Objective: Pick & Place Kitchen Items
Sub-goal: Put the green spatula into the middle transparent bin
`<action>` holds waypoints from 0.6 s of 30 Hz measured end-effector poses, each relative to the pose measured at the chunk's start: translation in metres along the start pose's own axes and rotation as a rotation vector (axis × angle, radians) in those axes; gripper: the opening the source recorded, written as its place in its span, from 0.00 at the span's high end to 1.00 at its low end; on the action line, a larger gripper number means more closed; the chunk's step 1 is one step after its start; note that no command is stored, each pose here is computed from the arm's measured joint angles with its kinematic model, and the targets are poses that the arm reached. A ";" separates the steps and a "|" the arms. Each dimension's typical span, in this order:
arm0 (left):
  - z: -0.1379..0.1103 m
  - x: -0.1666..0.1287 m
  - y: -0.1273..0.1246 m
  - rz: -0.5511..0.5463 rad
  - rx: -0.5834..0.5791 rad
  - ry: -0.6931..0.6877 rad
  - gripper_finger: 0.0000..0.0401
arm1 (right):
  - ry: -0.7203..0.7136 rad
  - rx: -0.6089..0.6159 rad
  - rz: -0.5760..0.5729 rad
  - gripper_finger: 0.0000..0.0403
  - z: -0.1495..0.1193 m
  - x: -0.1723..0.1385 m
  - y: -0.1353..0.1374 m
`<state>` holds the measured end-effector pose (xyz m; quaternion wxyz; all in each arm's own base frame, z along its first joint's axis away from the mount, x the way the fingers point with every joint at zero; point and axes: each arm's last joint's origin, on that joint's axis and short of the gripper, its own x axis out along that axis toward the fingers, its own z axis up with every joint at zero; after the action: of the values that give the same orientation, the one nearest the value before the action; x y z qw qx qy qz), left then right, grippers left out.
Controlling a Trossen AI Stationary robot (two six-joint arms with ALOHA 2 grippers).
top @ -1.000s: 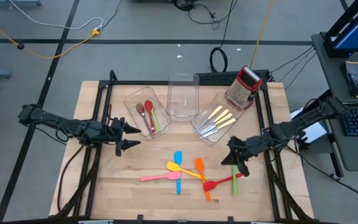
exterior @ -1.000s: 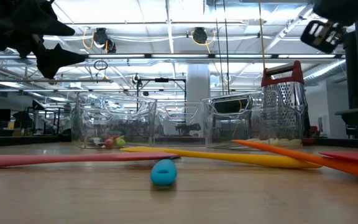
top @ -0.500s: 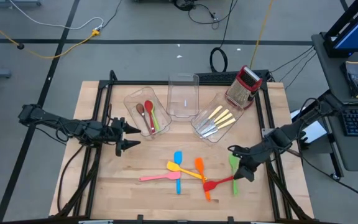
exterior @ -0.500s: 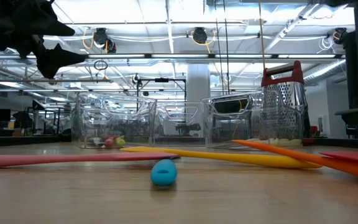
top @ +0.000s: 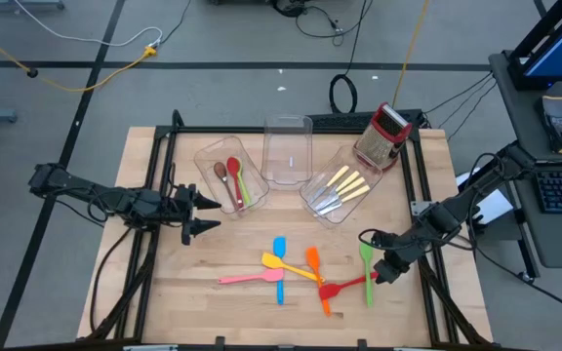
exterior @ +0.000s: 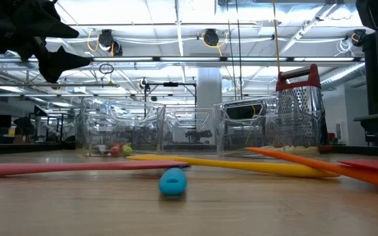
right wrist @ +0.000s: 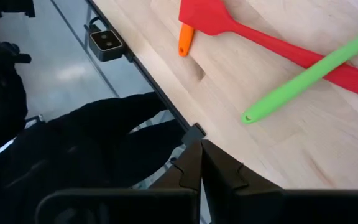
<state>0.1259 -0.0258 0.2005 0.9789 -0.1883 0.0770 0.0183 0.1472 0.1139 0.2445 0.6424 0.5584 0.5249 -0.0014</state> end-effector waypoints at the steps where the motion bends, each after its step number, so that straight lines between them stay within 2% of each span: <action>1: 0.000 0.000 0.000 0.000 0.000 0.000 0.24 | 0.000 0.001 -0.002 1.00 0.000 0.000 0.000; 8: 0.000 0.000 0.000 0.000 0.000 0.000 0.24 | -0.001 0.015 -0.013 0.95 0.000 0.000 -0.001; 18: 0.000 0.000 0.000 0.000 0.000 0.000 0.24 | -0.007 0.047 -0.090 0.77 0.000 0.000 -0.009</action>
<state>0.1259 -0.0258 0.2005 0.9789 -0.1883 0.0772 0.0184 0.1421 0.1101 0.2384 0.6302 0.5492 0.5471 -0.0446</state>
